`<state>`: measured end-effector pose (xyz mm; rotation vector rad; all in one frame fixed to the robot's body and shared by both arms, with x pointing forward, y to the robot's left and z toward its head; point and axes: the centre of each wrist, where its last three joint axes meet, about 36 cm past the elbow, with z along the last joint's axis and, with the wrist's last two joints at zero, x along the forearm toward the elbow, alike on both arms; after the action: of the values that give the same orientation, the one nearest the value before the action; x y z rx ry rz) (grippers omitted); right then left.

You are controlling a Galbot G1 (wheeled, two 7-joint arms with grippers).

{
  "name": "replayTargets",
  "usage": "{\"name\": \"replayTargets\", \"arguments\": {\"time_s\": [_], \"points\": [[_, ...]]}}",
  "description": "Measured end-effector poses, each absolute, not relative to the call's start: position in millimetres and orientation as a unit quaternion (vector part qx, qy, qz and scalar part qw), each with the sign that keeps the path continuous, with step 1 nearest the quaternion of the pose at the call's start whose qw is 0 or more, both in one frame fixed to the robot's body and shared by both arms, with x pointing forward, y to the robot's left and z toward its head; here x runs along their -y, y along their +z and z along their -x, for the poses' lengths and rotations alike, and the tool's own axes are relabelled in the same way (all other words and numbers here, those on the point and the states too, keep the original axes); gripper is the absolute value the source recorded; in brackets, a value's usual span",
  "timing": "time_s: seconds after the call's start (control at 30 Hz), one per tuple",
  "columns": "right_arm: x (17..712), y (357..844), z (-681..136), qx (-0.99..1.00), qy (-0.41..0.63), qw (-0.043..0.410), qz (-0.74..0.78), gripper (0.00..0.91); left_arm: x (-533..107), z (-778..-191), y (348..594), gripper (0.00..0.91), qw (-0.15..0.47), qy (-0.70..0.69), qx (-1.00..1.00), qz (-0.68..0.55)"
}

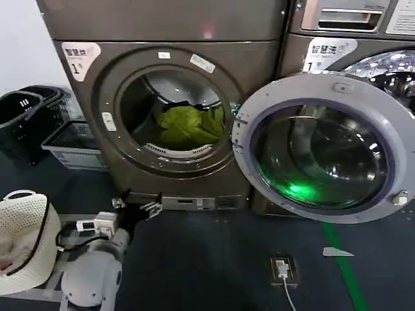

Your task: Grasp the clothes from the dryer.

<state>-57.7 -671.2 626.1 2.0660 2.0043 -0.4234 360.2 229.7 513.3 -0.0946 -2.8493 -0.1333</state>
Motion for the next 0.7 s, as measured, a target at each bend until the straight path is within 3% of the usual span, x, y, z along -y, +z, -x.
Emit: {"name": "replayTargets", "arguments": {"time_s": [0.7], "points": [[669.6, 617.0, 53.7, -0.683, -0.136, 0.129, -0.706, 0.907, -227.8, -362.7, 511.7, 0.907, 0.145, -0.051, 0.988, 0.024]]}}
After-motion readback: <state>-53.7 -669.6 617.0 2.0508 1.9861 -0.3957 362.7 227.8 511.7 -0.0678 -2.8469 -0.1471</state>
